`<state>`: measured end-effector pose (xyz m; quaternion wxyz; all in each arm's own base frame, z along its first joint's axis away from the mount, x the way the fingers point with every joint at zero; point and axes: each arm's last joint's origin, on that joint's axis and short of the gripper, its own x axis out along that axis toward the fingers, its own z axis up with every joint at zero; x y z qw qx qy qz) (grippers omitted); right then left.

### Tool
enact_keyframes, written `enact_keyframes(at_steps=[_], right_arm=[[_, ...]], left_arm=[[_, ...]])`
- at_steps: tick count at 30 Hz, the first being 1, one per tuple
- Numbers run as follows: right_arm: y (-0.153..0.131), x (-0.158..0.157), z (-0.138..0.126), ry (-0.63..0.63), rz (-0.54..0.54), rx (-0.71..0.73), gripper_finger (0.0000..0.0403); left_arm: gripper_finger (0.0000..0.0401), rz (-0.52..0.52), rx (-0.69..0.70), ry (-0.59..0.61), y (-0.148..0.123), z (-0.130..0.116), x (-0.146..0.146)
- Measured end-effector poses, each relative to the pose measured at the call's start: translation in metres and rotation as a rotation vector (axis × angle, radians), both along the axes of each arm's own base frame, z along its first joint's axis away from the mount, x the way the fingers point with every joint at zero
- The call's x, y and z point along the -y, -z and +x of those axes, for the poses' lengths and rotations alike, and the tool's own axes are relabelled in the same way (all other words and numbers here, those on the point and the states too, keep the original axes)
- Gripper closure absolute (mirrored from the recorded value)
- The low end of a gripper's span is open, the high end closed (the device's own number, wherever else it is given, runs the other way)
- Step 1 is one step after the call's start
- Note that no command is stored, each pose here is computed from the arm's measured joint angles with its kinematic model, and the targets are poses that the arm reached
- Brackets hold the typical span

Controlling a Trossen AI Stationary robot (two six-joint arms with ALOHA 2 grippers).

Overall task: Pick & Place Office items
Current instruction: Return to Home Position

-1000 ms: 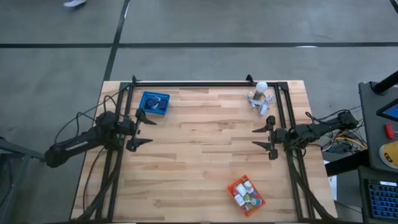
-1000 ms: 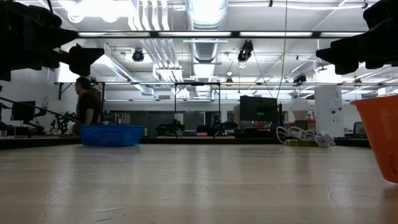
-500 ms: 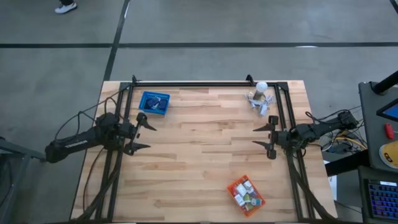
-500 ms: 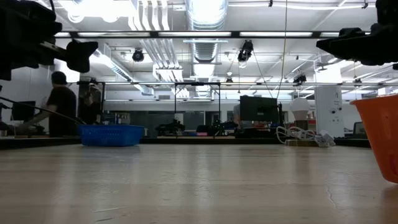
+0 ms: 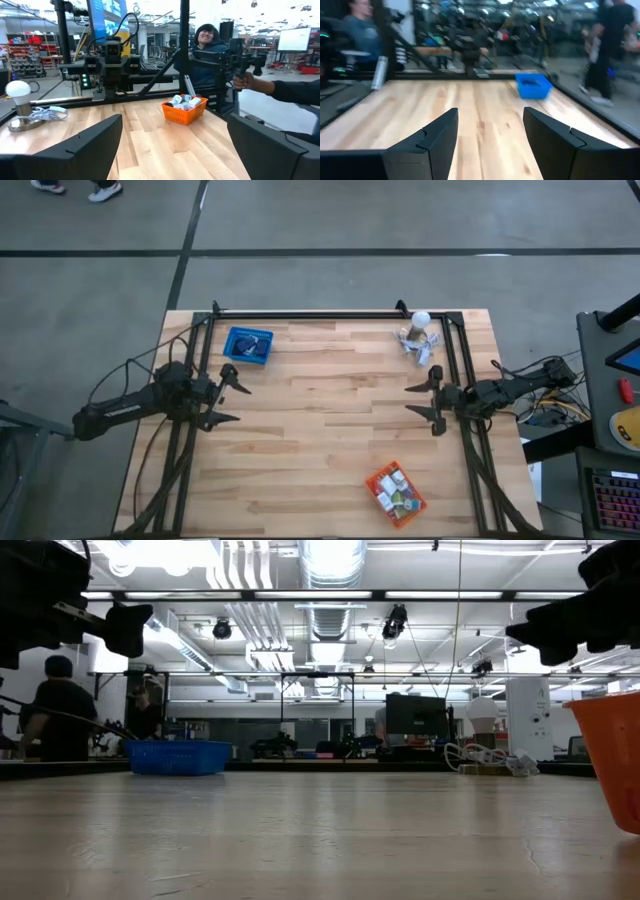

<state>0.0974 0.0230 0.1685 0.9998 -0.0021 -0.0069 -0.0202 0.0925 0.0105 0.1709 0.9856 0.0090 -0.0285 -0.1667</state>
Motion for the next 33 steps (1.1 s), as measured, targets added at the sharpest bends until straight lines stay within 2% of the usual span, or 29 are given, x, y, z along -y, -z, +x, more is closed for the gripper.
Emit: enact_keyframes(at_steps=[3, 9, 13, 17, 19, 24, 26, 33], right_arm=[[0.0026, 0.0019, 0.0008, 0.08, 0.031, -0.025, 0.0184], [0.0025, 0.0045, 0.0006, 0.173, -0.003, -0.027, 0.0184], [0.0011, 0.0044, 0.0003, 0.165, -0.001, -0.013, 0.0184], [-0.0004, 0.002, 0.0007, 0.081, 0.019, 0.003, 0.0184], [-0.0001, 0.0017, 0.0008, 0.073, 0.033, 0.001, 0.0184], [0.0003, 0.002, 0.0007, 0.083, 0.037, -0.003, 0.0184], [0.0003, 0.0023, 0.0007, 0.091, 0.04, -0.002, 0.0184], [0.0026, 0.0022, 0.0009, 0.091, 0.018, -0.027, 0.0184]], left_arm=[[0.0034, -0.008, -0.006, 0.032, 0.0001, -0.0003, 0.001], [0.0034, -0.008, -0.009, 0.068, 0.0003, -0.0006, 0.0023], [0.0034, -0.016, -0.019, 0.103, 0.0004, -0.0011, 0.0033], [0.0034, -0.013, -0.03, 0.177, 0.0003, -0.0023, 0.0053], [0.0034, -0.012, -0.027, 0.151, 0.0001, -0.0019, 0.0047], [0.0034, -0.029, -0.01, -0.073, 0.0001, 0.0009, -0.0009], [0.0034, -0.032, -0.01, -0.118, 0.0002, 0.0015, -0.0012], [0.0034, -0.009, -0.003, -0.069, 0.0004, 0.0026, 0.0064]])
